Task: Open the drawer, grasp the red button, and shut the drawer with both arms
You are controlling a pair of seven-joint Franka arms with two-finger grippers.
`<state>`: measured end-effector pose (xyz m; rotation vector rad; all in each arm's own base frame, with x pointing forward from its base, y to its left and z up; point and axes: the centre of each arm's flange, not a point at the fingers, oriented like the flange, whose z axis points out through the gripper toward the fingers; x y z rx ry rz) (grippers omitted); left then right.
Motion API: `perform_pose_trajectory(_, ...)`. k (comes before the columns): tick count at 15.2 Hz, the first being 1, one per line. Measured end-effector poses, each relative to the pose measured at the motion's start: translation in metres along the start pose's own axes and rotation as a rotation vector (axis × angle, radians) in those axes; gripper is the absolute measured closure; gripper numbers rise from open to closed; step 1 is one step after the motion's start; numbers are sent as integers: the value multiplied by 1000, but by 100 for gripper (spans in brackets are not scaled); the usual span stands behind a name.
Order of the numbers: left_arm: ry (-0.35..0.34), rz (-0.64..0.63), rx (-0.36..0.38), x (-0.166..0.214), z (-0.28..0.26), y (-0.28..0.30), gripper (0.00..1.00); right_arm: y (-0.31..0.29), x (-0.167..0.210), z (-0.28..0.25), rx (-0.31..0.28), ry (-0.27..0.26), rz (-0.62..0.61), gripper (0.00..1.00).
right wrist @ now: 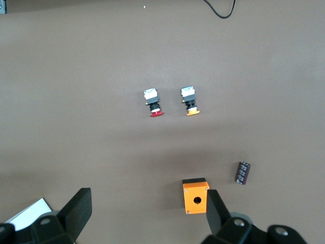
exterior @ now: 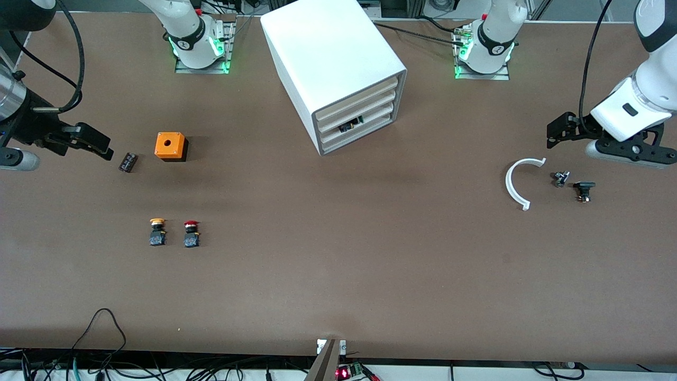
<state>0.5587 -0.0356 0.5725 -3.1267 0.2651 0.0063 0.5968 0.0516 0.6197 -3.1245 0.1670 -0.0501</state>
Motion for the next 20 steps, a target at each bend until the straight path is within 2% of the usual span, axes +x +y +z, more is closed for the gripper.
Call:
perform_pose_trajectory(2,8,-2,-1,-3,-6,1,0,1,-8,-8,-2,-6,0,0)
perform_pose_trajectory(5,-27,-4,-5,-11,-10,0,0,3,-17,-12,-2,0,0,0)
perform_pose_trajectory(10,-35,-21,-6,-14,-13,0,0,6,-40,1,6,63,0,0)
perform_pose_trajectory(20,-53,-22,-7,-16,-12,0,0,7,-45,0,6,67,-1,0)
